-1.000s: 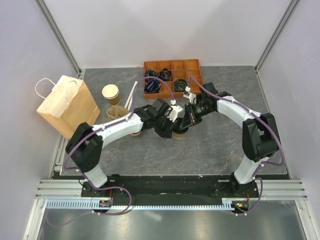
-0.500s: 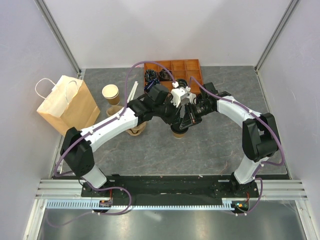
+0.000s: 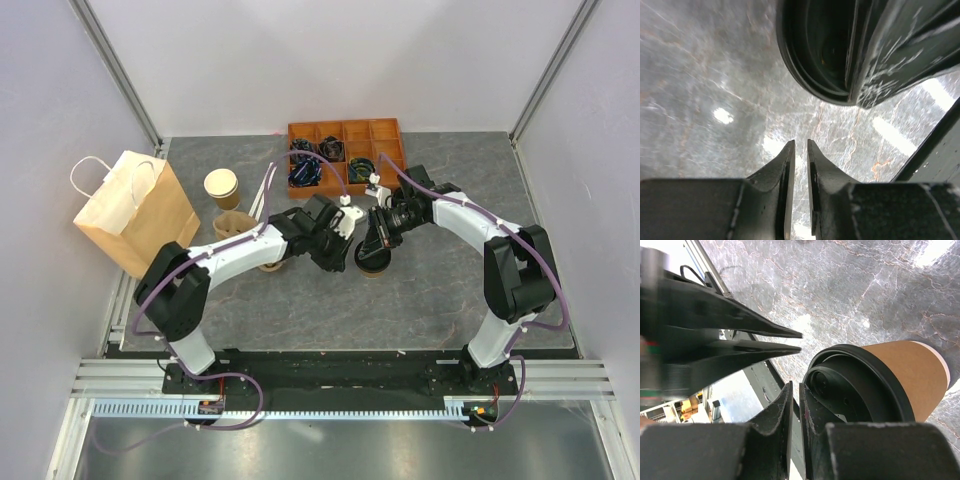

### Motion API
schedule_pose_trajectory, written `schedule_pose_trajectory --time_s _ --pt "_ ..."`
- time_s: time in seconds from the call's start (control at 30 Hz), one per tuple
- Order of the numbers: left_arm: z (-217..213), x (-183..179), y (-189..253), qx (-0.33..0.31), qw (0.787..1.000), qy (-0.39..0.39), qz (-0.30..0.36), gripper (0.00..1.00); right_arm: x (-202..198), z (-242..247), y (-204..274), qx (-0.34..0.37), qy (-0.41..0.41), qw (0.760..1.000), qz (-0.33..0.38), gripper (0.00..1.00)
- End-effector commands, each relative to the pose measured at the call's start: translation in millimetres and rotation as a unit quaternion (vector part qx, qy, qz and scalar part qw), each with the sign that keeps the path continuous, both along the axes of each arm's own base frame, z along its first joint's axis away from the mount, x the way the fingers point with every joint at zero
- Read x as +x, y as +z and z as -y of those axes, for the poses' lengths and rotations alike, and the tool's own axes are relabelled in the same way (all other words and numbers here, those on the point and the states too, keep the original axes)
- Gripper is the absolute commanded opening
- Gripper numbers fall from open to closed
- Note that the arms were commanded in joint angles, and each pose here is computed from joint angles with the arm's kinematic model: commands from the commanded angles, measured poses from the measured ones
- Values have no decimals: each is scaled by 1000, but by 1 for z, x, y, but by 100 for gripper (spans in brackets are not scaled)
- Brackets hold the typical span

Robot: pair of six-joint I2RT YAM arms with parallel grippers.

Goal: Pack the takeout coffee

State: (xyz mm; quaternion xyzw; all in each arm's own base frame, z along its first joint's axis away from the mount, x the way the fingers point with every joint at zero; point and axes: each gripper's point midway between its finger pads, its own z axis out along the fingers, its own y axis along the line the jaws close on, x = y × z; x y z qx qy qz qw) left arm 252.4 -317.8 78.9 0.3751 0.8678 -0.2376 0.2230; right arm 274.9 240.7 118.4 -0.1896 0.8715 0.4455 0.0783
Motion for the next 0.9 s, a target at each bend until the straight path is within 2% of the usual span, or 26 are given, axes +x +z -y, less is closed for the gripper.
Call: schedule_pose_trajectory --time_s 0.0,0.2,0.4,0.57,0.87 --pt "19 14 70 -81 995 -20 64 24 10 3 -4 -18 0 1000 24 18" --pt "27 10 95 -111 992 -22 57 27 12 -3 39 25 6 998 63 22" --pt "36 20 107 -120 990 -24 70 29 17 10 53 28 -7 997 66 22" --pt "43 32 119 -122 988 -28 92 29 22 36 41 -15 -25 997 77 22" --pt "58 37 105 -102 989 -42 100 31 27 44 5 -54 -34 997 54 20"
